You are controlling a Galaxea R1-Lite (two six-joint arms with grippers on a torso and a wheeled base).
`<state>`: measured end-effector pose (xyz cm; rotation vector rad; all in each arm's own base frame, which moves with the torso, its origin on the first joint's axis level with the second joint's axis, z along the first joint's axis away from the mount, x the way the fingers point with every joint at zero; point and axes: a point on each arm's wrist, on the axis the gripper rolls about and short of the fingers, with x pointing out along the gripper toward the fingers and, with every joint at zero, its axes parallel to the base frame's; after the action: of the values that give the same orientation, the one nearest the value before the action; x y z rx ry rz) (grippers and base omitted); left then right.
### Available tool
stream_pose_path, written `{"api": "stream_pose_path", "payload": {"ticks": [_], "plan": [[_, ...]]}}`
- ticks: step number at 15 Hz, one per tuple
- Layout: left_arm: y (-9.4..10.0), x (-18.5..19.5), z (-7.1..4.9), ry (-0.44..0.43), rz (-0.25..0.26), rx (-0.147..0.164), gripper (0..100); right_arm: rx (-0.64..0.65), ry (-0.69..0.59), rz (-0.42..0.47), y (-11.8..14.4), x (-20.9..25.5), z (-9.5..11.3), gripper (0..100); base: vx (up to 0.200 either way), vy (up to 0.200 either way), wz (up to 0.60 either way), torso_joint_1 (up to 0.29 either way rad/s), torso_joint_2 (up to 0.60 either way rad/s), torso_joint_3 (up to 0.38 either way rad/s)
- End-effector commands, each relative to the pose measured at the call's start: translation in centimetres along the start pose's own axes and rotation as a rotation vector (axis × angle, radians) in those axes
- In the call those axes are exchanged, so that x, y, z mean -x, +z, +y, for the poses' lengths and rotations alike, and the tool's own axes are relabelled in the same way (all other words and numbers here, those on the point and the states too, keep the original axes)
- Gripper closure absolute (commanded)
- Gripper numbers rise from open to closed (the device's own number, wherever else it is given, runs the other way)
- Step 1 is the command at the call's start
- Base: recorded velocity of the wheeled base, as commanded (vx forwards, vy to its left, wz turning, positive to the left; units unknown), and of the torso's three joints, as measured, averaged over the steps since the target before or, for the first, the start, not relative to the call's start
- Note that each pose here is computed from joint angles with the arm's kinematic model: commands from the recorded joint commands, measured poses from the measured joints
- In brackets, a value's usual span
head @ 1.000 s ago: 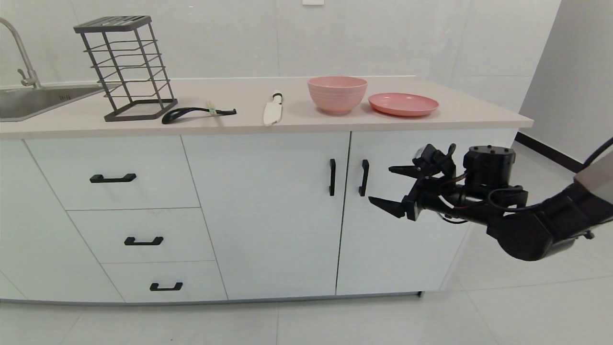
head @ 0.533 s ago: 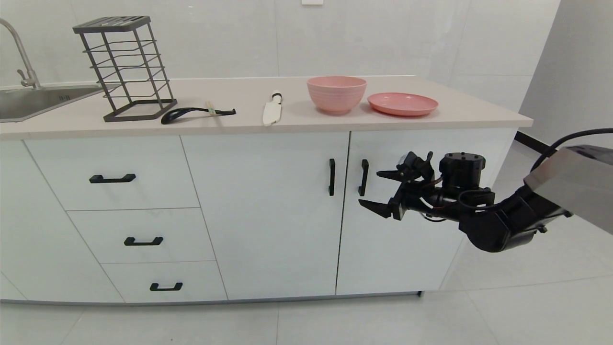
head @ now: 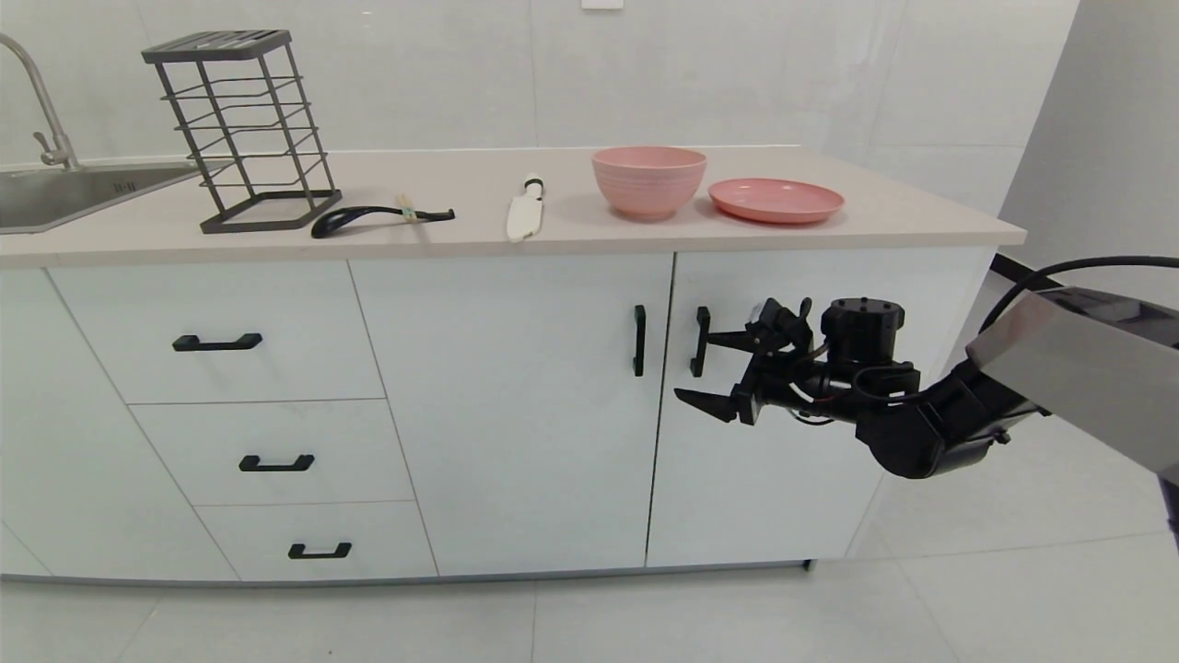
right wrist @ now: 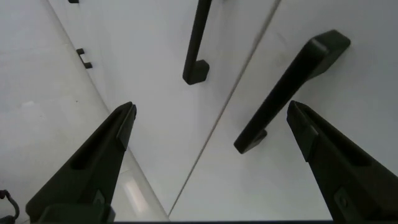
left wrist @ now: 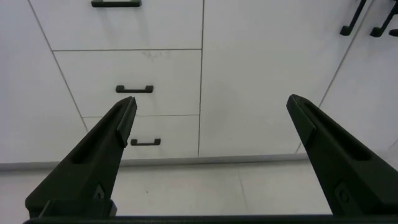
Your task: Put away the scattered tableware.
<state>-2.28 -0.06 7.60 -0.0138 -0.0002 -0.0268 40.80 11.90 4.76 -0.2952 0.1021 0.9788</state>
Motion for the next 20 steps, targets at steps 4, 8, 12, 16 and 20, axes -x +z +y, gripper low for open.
{"api": "stream_pose_path", "payload": {"ticks": [4, 8, 12, 16, 20], "plan": [[5.5, 1.5, -0.2, -0.025, -0.271, -0.064, 0, 0.009, 0.001, -0.014, -0.2, -0.7, -0.5, 0, 0.0, 0.0, 0.0, 0.0, 0.0, 0.0], [12.5, 2.3, -0.6, -0.269, -0.407, -0.097, 0, 0.007, 0.058, -0.033, -0.4, -1.0, -0.4, 0, 0.0, 0.0, 0.0, 0.0, 0.0, 0.0], [12.1, -1.1, -0.6, -0.558, -0.2, -0.04, 0, 0.029, 0.182, -0.095, 0.3, -0.5, -0.2, 0, 0.0, 0.0, 0.0, 0.0, 0.0, 0.0], [13.9, -8.3, -4.1, -0.847, -0.069, 0.013, 0, 0.001, 0.256, -0.096, 1.8, 2.5, 2.0, 0, 0.0, 0.0, 0.0, 0.0, 0.0, 0.0], [18.0, -17.9, -12.4, -1.036, -0.159, -0.131, 0, -0.021, 0.278, -0.073, 3.2, 6.4, 5.0, 0, 0.0, 0.0, 0.0, 0.0, 0.0, 0.0]]}}
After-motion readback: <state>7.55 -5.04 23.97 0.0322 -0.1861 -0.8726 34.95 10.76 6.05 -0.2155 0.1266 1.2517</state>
